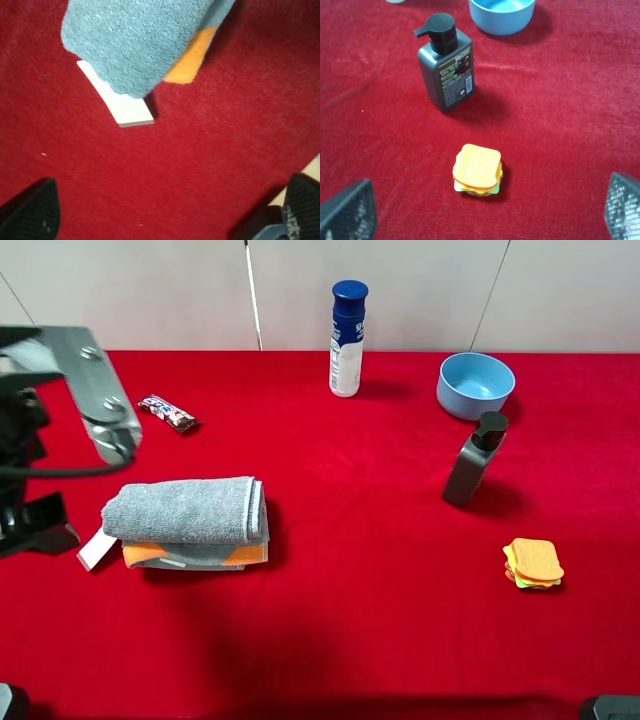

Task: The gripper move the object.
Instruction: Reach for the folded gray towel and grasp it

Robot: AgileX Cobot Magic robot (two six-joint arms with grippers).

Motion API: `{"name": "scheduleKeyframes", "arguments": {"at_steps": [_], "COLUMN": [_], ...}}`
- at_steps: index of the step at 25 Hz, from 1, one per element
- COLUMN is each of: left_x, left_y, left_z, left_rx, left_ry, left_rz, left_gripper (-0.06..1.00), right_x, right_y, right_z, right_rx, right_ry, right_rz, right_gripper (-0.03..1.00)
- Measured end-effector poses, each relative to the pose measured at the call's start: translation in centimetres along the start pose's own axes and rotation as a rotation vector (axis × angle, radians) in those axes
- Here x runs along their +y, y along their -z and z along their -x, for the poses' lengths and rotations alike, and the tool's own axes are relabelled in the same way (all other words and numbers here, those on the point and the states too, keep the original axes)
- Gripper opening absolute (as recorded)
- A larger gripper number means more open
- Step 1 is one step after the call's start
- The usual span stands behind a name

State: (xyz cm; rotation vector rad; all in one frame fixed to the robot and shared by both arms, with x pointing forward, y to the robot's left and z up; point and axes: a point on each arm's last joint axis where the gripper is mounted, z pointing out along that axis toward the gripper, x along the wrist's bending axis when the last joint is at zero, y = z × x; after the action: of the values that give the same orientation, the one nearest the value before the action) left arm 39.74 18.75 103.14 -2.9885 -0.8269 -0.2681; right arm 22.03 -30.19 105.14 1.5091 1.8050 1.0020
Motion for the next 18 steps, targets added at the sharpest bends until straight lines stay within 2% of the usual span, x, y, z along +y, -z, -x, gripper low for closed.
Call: {"name": "scheduleKeyframes", "arguments": {"at_steps": [10,18], "left_x": [2.9,4.6], "left_y": [-2.1,-4.3], "left_z": [0.5,0.4], "left_rx": [0.02,0.013], "left_ry": [-0.144,-0.207], "left_rz": [0.0,0.007], "left_gripper": [0.88,0.88], "right_x": [0.0,0.0], "right_y": [0.0,0.0], "right_z": [0.0,0.0], "right_rx": [0.0,0.0], "right_ry": [0.0,0.0], "right_rz": [0.0,0.0], "right_gripper": [0.69,0.69]}}
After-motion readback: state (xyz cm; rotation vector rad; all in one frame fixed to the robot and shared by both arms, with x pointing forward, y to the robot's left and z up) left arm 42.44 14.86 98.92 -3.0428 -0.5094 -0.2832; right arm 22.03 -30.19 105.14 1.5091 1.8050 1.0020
